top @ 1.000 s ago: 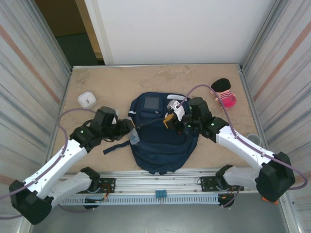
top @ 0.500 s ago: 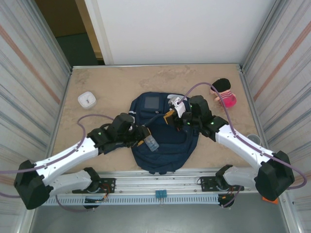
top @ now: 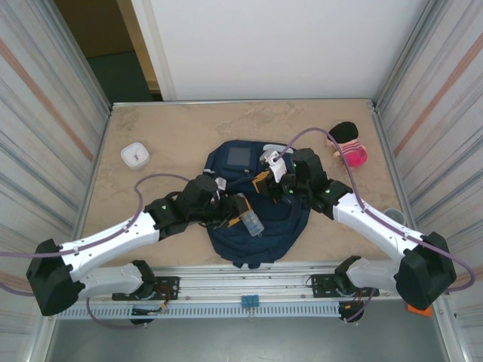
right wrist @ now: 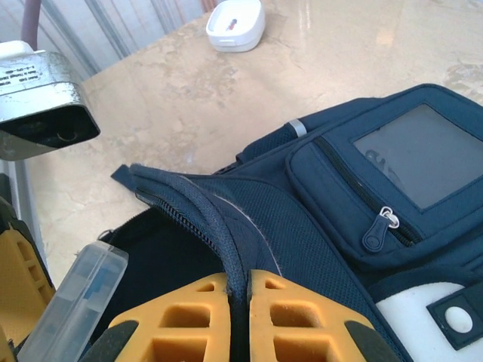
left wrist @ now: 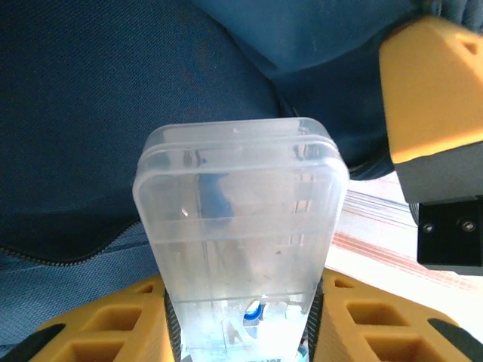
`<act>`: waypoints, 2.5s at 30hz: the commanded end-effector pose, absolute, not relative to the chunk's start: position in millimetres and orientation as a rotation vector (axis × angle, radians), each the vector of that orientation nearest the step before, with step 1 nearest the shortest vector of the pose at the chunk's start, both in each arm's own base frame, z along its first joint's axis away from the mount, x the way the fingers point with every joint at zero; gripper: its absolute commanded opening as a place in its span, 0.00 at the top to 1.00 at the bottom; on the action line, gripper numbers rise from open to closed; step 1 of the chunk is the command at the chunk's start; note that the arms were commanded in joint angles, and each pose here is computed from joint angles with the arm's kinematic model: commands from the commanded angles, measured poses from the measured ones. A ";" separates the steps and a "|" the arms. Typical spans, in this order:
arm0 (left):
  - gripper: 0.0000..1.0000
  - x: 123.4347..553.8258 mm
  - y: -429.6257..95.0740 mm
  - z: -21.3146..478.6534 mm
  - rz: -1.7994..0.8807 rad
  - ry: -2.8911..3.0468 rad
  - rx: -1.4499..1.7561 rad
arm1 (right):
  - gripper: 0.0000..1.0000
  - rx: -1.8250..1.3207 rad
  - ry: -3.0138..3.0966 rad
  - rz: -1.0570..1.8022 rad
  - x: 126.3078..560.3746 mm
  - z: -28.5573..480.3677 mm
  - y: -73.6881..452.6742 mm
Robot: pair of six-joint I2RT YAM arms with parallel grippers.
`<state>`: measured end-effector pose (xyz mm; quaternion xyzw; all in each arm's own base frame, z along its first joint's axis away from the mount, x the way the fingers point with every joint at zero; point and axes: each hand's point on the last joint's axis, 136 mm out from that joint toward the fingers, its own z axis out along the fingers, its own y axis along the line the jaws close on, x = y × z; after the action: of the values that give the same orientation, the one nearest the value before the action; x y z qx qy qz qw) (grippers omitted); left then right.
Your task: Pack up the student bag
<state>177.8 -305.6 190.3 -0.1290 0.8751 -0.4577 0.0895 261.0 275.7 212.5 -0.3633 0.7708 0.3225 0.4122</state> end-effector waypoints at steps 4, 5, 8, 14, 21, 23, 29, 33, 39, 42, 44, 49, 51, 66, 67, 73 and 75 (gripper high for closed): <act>0.66 200.6 -306.9 187.1 -1.419 2.513 -0.535 | 1.00 -0.959 1.791 0.871 254.9 252.4 293.2; 0.66 202.5 -308.0 184.3 -1.420 2.515 -0.549 | 1.00 -0.965 1.788 0.873 253.5 252.0 293.6; 0.66 210.1 -310.5 180.7 -1.403 2.521 -0.564 | 1.00 -0.998 1.761 0.882 246.8 254.9 295.8; 0.55 225.5 -312.1 177.5 -1.378 2.512 -0.586 | 1.00 -1.013 1.745 0.876 242.6 257.3 294.6; 0.41 228.4 -315.0 183.1 -1.412 2.491 -0.568 | 1.00 -1.018 1.743 0.871 240.2 257.7 293.1; 0.41 226.8 -314.2 183.5 -1.413 2.494 -0.555 | 1.00 -1.021 1.740 0.872 239.9 257.7 293.5; 0.41 209.7 -303.2 173.8 -1.366 2.561 -0.539 | 1.00 -1.023 1.743 0.877 238.5 257.3 293.4; 0.39 201.8 -298.5 172.1 -1.373 2.559 -0.525 | 1.00 -1.026 1.739 0.878 237.7 258.2 294.1; 0.42 190.2 -306.3 169.0 -1.389 2.600 -0.451 | 1.00 -1.029 1.732 0.883 236.9 260.5 296.7; 0.44 183.5 -308.2 163.1 -1.383 2.638 -0.439 | 1.00 -1.033 1.734 0.886 235.3 260.1 297.0; 0.44 181.7 -307.9 159.5 -1.372 2.648 -0.431 | 1.00 -1.031 1.729 0.884 234.8 261.5 296.5; 0.44 188.5 -308.2 157.0 -1.320 2.634 -0.384 | 1.00 -1.029 1.719 0.884 233.3 264.7 295.2; 0.45 192.9 -308.7 152.3 -1.304 2.623 -0.396 | 1.00 -1.033 1.716 0.882 232.7 265.0 294.7; 0.69 229.1 -351.1 124.9 -1.279 2.598 -0.299 | 1.00 -1.065 1.678 0.929 221.0 270.8 294.5; 0.70 232.2 -355.7 126.9 -1.296 2.584 -0.292 | 1.00 -1.067 1.675 0.930 220.4 271.2 294.6; 0.75 247.3 -376.1 143.2 -1.366 2.503 -0.257 | 1.00 -1.063 1.672 0.930 220.3 271.0 293.0; 0.76 249.2 -376.2 143.4 -1.359 2.496 -0.259 | 1.00 -1.060 1.680 0.925 221.4 268.5 292.2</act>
<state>237.2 -358.3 117.9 -0.1192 0.8844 -0.4378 0.1091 243.6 275.1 224.6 -0.3940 0.7517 0.3181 0.4225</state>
